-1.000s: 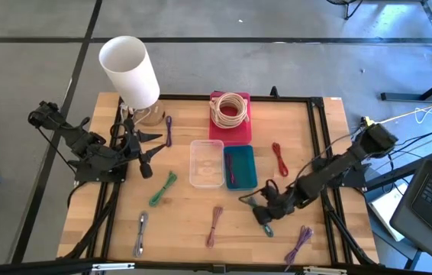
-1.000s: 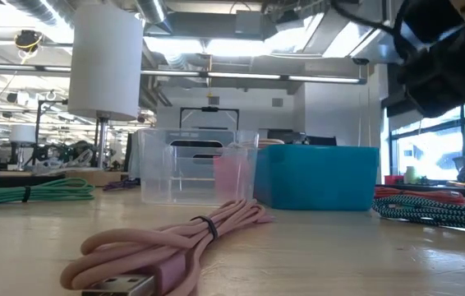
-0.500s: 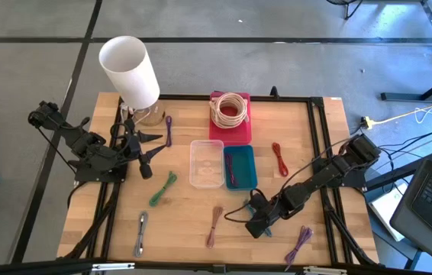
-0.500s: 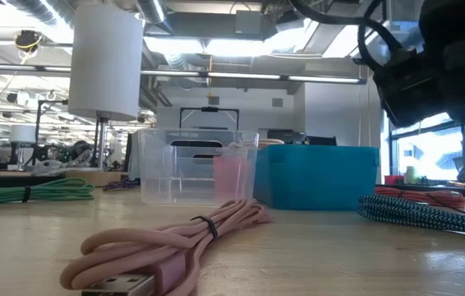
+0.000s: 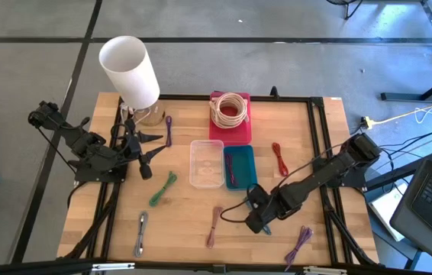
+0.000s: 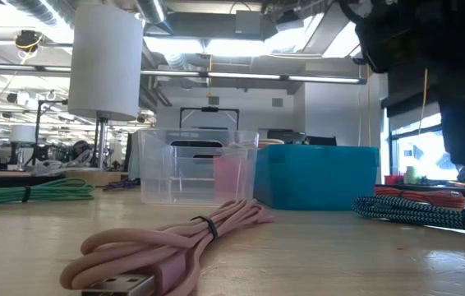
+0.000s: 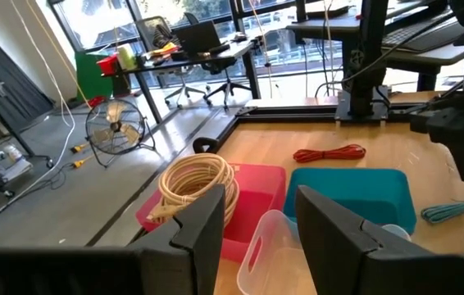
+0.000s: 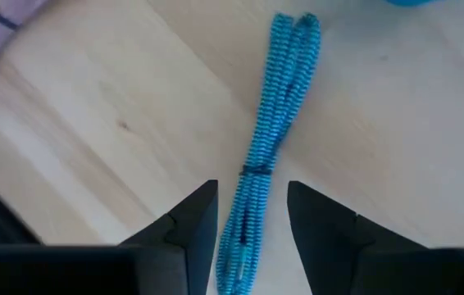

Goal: Pick & Place USB Port
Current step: Put the blue patterned charger cable into the blue bin

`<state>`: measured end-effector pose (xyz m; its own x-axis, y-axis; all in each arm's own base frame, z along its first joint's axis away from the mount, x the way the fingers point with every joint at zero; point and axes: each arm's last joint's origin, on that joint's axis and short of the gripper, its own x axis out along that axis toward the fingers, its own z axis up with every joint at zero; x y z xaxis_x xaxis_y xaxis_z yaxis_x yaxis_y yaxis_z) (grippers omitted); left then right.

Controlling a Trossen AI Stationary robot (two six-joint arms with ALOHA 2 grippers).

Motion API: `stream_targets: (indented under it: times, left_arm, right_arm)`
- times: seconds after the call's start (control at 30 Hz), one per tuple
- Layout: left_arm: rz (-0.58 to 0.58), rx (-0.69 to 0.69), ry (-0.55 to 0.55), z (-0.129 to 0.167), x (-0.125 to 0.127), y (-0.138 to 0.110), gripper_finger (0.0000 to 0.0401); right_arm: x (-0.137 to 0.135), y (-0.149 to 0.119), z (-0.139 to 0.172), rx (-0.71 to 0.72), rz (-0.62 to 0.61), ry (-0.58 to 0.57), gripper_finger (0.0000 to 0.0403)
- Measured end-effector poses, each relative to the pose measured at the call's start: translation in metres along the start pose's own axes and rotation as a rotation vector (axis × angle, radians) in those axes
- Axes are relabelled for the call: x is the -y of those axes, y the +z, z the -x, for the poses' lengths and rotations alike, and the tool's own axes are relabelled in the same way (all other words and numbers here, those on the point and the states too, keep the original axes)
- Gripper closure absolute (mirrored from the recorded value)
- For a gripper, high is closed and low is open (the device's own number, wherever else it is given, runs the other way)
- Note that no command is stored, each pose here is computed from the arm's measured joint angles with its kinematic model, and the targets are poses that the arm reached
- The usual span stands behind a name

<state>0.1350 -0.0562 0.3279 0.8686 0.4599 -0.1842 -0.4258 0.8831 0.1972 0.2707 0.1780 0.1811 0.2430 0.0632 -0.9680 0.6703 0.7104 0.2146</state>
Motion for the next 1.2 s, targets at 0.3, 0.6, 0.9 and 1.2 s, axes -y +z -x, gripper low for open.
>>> stream_targets:
  times: [0.3,0.6,0.9,1.2]
  left_arm:
    - [-0.001,0.0,0.0,0.0,0.0,0.0,0.0258]
    - [-0.001,0.0,0.0,0.0,0.0,0.0,0.0258]
    - [-0.005,-0.002,0.0,0.0,0.0,0.0,0.0258]
    - [-0.013,-0.007,0.002,0.0,0.0,-0.001,0.0258]
  right_arm:
    - [0.003,0.002,-0.01,-0.019,0.015,-0.042,0.0251]
    - [0.0,-0.001,-0.038,-0.078,0.02,-0.084,0.0251]
    - [0.001,-0.002,-0.051,-0.084,0.018,-0.121,0.0297]
    - [-0.003,0.0,-0.044,-0.086,-0.056,-0.153,0.0382]
